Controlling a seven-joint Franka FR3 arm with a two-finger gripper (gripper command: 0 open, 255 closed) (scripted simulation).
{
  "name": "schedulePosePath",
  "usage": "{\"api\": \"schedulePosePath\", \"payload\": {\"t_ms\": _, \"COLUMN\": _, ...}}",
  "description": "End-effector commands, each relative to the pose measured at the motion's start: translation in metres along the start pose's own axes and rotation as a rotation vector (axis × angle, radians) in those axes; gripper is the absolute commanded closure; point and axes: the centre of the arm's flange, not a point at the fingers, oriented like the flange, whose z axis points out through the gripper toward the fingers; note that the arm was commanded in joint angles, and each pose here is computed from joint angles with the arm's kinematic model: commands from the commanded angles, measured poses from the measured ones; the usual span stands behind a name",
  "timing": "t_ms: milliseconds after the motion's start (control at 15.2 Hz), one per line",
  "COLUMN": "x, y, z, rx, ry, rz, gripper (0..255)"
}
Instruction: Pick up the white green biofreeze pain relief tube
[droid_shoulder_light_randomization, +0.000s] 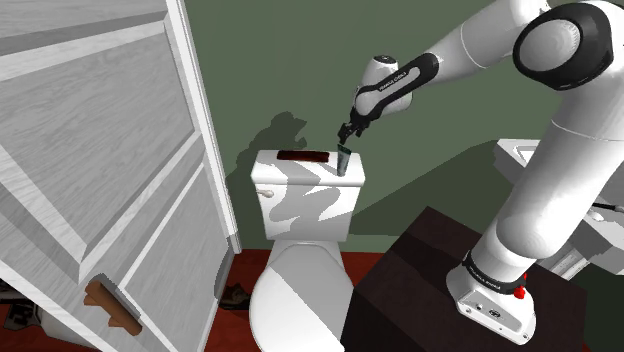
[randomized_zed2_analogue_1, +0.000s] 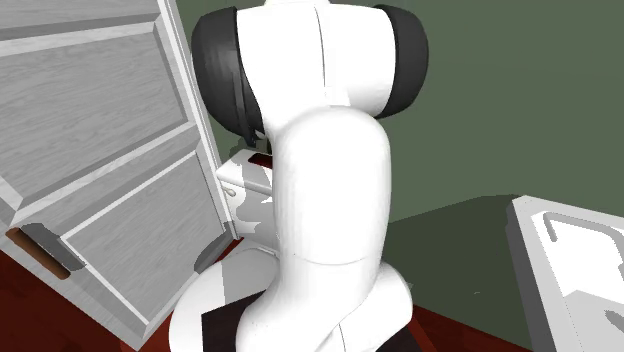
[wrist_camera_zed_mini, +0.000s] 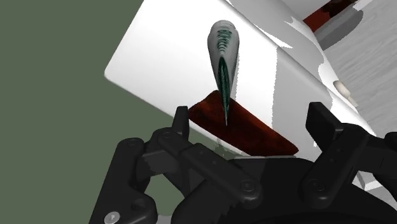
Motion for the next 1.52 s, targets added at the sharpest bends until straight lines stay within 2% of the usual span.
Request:
{"api": "schedulePosePath", "payload": {"t_ms": 0, "x": 0.013, "y": 0.004, "z": 0.021, "rx": 0.002, "ry": 0.009, "rz": 0.007, "gripper": 0}}
{"api": "schedulePosePath", "payload": {"t_ms": 198, "x": 0.032, "y": 0.012, "z": 0.054, "rx": 0.005, "ry": 0.021, "rz": 0.018, "gripper": 0}}
{"api": "schedulePosePath", "payload": {"t_ms": 726, "x": 0.022, "y": 0.011, "z": 0.096, "rx": 0.006, "ry": 0.023, "rz": 0.019, "gripper": 0}}
{"api": "schedulePosePath", "payload": {"t_ms": 858, "x": 0.022, "y": 0.011, "z": 0.096, "rx": 0.006, "ry": 0.023, "rz": 0.019, "gripper": 0}}
{"api": "schedulePosePath", "payload": {"t_ms": 924, "x": 0.022, "y": 0.011, "z": 0.096, "rx": 0.006, "ry": 0.023, "rz": 0.019, "gripper": 255}}
{"api": "schedulePosePath", "payload": {"t_ms": 1452, "x": 0.022, "y": 0.011, "z": 0.096, "rx": 0.006, "ry": 0.023, "rz": 0.019, "gripper": 255}}
